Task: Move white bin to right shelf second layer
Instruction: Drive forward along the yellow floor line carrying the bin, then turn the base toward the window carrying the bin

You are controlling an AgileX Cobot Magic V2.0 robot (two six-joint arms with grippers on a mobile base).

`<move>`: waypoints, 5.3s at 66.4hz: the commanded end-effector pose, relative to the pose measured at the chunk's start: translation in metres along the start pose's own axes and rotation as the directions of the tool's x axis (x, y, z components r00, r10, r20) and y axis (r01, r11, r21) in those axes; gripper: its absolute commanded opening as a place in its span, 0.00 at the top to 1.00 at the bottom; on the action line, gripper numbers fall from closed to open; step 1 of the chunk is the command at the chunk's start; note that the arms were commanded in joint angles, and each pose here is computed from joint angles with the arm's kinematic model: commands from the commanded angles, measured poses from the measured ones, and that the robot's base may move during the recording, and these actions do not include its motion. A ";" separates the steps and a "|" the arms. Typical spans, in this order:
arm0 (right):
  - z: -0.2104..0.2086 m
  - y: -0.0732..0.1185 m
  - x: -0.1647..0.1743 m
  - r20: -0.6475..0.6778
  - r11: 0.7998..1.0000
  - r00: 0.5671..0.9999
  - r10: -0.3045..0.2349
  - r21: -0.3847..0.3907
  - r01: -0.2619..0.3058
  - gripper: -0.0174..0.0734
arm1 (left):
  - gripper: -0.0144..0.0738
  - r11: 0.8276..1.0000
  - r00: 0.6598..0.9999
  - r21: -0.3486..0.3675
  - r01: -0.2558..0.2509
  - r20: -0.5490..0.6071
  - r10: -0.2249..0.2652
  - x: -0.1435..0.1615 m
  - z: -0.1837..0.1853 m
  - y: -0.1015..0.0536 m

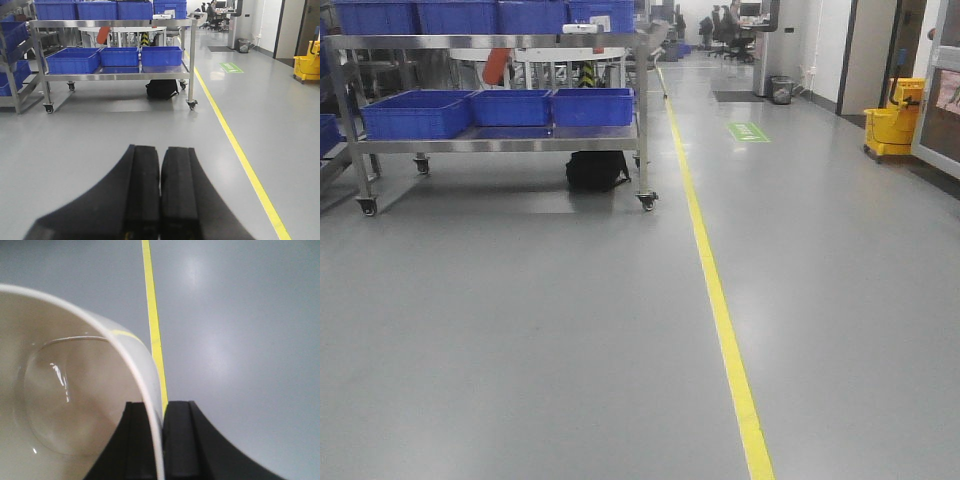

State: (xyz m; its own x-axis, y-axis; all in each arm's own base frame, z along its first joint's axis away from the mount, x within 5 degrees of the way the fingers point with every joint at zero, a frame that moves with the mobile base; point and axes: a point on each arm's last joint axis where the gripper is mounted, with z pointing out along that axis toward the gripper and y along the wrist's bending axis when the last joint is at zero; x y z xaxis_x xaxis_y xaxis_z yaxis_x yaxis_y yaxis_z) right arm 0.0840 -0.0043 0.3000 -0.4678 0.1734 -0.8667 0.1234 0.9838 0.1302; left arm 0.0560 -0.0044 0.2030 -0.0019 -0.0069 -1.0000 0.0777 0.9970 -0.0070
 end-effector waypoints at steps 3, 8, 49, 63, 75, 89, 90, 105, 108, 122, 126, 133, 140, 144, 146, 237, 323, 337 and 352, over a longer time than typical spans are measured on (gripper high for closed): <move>-0.006 0.002 -0.017 0.127 1.000 0.992 -0.001 -0.016 0.003 0.69 | 0.74 1.000 0.998 0.003 0.009 0.058 -0.010 0.004 0.000 0.000; -0.006 0.002 -0.017 0.127 1.000 0.992 -0.001 -0.016 0.003 0.69 | 0.74 1.000 0.998 0.003 0.009 0.058 -0.010 0.004 0.000 0.000; -0.006 0.002 -0.017 0.127 1.000 0.992 -0.001 -0.016 0.003 0.69 | 0.74 1.000 0.998 0.003 0.009 0.058 -0.010 0.004 0.000 0.000; -0.006 0.002 -0.017 0.127 1.000 0.992 -0.001 -0.016 0.003 0.69 | 0.74 1.000 0.998 0.003 0.009 0.058 -0.010 0.004 0.000 0.000; -0.006 0.002 -0.017 0.127 1.000 0.992 -0.001 -0.016 0.003 0.69 | 0.74 1.000 0.998 0.003 0.009 0.058 -0.010 0.004 0.000 0.000; -0.006 0.002 -0.017 0.127 1.000 0.992 -0.001 -0.016 0.003 0.69 | 0.74 1.000 0.998 0.003 0.009 0.058 -0.010 0.004 0.000 0.000; -0.006 0.002 -0.017 0.127 1.000 0.992 -0.001 -0.016 0.003 0.69 | 0.74 1.000 0.998 0.003 0.009 0.058 -0.010 0.004 0.000 0.000; -0.006 0.002 -0.017 0.127 1.000 0.992 -0.001 -0.016 0.003 0.69 | 0.74 1.000 0.998 0.003 0.009 0.058 -0.010 0.004 0.000 0.000; -0.006 0.002 -0.017 0.127 1.000 0.992 -0.001 -0.016 0.003 0.69 | 0.74 1.000 0.998 0.003 0.009 0.058 -0.010 0.004 0.000 0.000; -0.006 0.002 -0.017 0.127 1.000 0.992 -0.001 -0.016 0.003 0.69 | 0.74 1.000 0.998 0.003 0.009 0.058 -0.010 0.004 0.000 0.000; -0.006 0.002 -0.017 0.127 1.000 0.992 -0.001 -0.016 0.003 0.69 | 0.74 1.000 0.998 0.003 0.009 0.058 -0.010 0.004 0.000 0.000; -0.006 0.002 -0.017 0.127 1.000 0.992 -0.001 -0.016 0.003 0.69 | 0.74 1.000 0.998 0.003 0.009 0.058 -0.010 0.004 0.000 0.000; -0.006 0.002 -0.017 0.127 1.000 0.992 -0.001 -0.016 0.003 0.69 | 0.74 1.000 0.998 0.003 0.009 0.058 -0.010 0.004 0.000 0.000; -0.006 0.002 -0.017 0.127 1.000 0.992 -0.001 -0.016 0.003 0.69 | 0.74 1.000 0.998 0.003 0.009 0.058 -0.010 0.004 0.000 0.000; -0.006 0.002 -0.017 0.127 1.000 0.992 -0.001 -0.016 0.003 0.69 | 0.74 1.000 0.998 0.003 0.009 0.058 -0.010 0.004 0.000 0.000; -0.006 0.002 -0.017 0.127 1.000 0.992 -0.001 -0.016 0.003 0.69 | 0.74 1.000 0.998 0.003 0.009 0.058 -0.010 0.004 0.000 0.000; -0.006 0.002 -0.017 0.127 1.000 0.992 -0.001 -0.016 0.003 0.69 | 0.74 1.000 0.998 0.003 0.009 0.058 -0.010 0.004 0.000 0.000; -0.006 0.002 -0.017 0.127 1.000 0.992 -0.001 -0.016 0.003 0.69 | 0.74 1.000 0.998 0.003 0.009 0.058 -0.010 0.004 0.000 0.000; -0.006 0.002 -0.017 0.127 1.000 0.992 -0.001 -0.016 0.003 0.69 | 0.74 1.000 0.998 0.003 0.009 0.058 -0.010 0.004 0.000 0.000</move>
State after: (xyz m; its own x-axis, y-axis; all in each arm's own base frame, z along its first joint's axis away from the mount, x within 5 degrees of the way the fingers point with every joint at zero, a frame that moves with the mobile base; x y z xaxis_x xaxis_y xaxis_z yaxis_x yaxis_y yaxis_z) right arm 0.0841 -0.0043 0.3002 -0.4658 0.1720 -0.8680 0.1233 0.9840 0.1288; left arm 0.0560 -0.0044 0.2030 -0.0019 -0.0069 -1.0000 0.0777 0.9970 -0.0070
